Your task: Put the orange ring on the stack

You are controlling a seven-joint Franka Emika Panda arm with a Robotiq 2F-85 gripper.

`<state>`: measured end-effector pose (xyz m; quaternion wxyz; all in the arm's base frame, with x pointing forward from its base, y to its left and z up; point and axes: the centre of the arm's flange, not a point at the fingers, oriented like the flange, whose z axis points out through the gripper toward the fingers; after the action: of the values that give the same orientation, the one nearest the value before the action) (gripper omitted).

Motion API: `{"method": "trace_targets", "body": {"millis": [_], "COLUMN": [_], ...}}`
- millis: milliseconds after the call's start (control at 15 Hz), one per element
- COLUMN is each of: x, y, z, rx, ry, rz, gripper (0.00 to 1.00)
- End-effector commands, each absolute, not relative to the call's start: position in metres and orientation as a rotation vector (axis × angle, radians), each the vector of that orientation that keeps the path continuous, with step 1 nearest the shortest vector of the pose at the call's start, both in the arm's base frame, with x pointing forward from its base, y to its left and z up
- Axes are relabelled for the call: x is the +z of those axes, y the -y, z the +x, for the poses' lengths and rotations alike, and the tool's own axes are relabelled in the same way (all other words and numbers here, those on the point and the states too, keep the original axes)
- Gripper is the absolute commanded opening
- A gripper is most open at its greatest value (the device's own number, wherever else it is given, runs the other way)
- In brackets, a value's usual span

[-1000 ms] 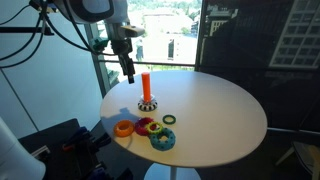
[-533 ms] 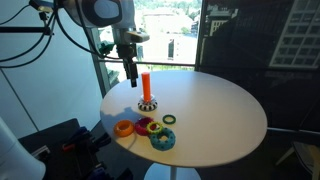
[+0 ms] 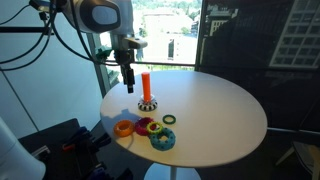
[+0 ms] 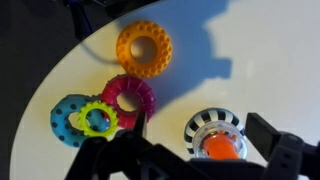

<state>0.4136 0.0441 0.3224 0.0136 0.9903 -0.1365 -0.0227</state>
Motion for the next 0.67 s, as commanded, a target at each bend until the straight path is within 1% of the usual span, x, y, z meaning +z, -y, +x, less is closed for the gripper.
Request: {"method": "trace_targets", "body": {"millis": [0, 600], "x": [0.309, 0.254], "y": [-0.036, -0.026], "z": [0.398, 0.382], "rx": [-0.049, 0.012], "ry": [0.430, 0.490], "rz": [3.054, 3.045], "gripper": [1.00, 1.00]}}
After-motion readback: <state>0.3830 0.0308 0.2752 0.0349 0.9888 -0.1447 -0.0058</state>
